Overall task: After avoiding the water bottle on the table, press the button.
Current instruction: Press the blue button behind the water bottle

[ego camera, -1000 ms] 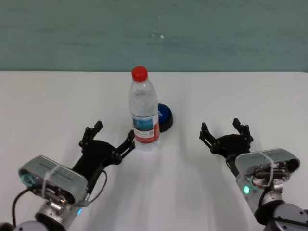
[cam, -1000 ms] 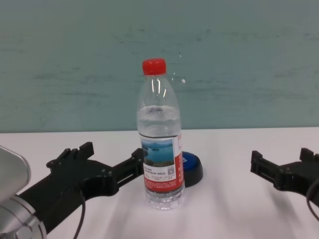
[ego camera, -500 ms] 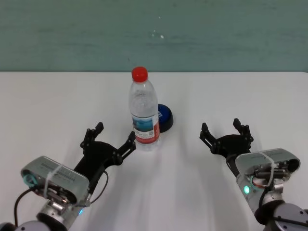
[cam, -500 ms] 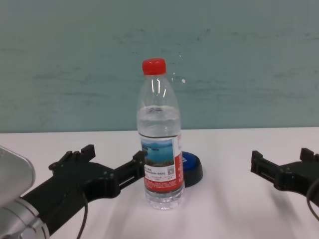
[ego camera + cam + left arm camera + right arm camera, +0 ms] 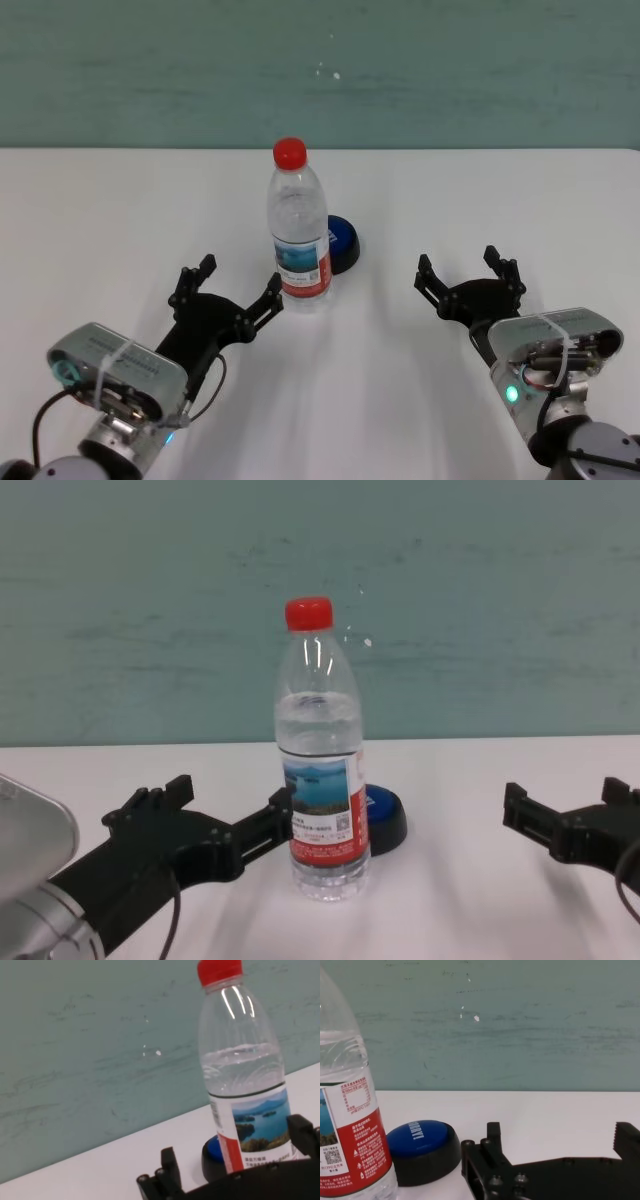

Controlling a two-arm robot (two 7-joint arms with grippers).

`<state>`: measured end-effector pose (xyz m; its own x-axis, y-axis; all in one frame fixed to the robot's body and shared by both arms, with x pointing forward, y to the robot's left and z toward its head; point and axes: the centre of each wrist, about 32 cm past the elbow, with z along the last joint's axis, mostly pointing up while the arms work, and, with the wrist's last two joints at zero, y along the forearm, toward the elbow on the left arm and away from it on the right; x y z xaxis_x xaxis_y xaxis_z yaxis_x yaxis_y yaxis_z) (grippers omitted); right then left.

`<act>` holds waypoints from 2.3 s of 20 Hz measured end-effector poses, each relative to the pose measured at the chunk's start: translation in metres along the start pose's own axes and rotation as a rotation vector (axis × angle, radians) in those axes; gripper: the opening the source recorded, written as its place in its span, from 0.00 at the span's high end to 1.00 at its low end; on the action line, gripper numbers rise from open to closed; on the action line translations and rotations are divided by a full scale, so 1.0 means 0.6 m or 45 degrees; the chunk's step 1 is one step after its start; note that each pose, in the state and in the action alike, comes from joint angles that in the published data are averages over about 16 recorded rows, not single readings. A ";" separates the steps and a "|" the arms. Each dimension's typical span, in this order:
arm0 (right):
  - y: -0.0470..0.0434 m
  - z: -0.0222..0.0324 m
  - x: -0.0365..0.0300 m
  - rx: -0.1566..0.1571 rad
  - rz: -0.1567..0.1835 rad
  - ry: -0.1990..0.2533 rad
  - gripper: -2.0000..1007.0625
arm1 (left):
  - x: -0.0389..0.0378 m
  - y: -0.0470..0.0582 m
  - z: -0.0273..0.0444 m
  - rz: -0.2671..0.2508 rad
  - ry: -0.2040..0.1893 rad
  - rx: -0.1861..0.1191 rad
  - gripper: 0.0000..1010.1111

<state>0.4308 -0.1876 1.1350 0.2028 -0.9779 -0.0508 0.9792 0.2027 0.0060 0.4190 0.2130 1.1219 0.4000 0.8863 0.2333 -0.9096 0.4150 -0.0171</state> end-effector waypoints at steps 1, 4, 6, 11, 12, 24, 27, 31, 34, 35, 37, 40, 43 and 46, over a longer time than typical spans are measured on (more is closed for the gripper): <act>0.000 0.0000 0.000 0.000 0.000 0.000 0.00 | 0.000 0.000 0.000 0.000 0.000 0.000 0.00; 0.000 0.0000 0.000 0.000 0.000 0.000 0.00 | 0.000 -0.001 -0.001 0.000 -0.001 0.001 0.00; 0.000 0.0000 0.000 0.000 0.000 0.000 0.00 | 0.000 -0.001 -0.001 -0.001 -0.001 0.001 0.00; 0.000 0.0000 0.000 0.000 0.000 0.000 0.00 | 0.001 0.000 -0.002 -0.002 -0.001 0.001 0.00; 0.000 0.0000 0.000 0.000 0.000 0.000 0.00 | 0.002 0.000 -0.002 -0.002 -0.001 0.001 0.00; 0.000 0.0000 0.000 0.000 0.000 0.000 0.00 | 0.018 0.013 0.003 0.022 0.006 0.002 0.00; 0.000 0.0000 0.000 0.000 0.000 0.000 0.00 | 0.026 0.017 0.004 0.038 0.009 0.004 0.00; 0.000 0.0000 0.000 0.000 0.000 0.000 0.00 | 0.038 0.022 0.006 0.062 0.014 0.007 0.00; 0.000 0.0000 0.000 0.000 0.000 0.000 0.00 | 0.048 0.023 0.006 0.081 0.018 0.008 0.00; 0.000 0.0000 0.000 0.000 0.000 0.000 0.00 | 0.052 0.022 0.006 0.087 0.019 0.008 0.00; 0.000 0.0000 0.000 0.000 0.000 0.000 0.00 | 0.059 0.020 0.006 0.098 0.022 0.008 0.00; 0.000 0.0000 0.000 0.000 0.000 0.000 0.00 | 0.070 0.015 0.005 0.111 0.026 0.006 0.00; 0.000 0.0000 0.000 0.000 0.000 0.000 0.00 | 0.080 0.009 0.005 0.120 0.031 0.005 0.00; 0.000 0.0000 0.000 0.000 0.000 0.000 0.00 | 0.090 0.000 0.004 0.124 0.037 0.003 0.00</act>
<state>0.4308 -0.1876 1.1350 0.2027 -0.9779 -0.0508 0.9792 0.2027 0.0060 0.4401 0.2604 1.1371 0.3129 0.9280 0.2025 -0.9446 0.3263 -0.0360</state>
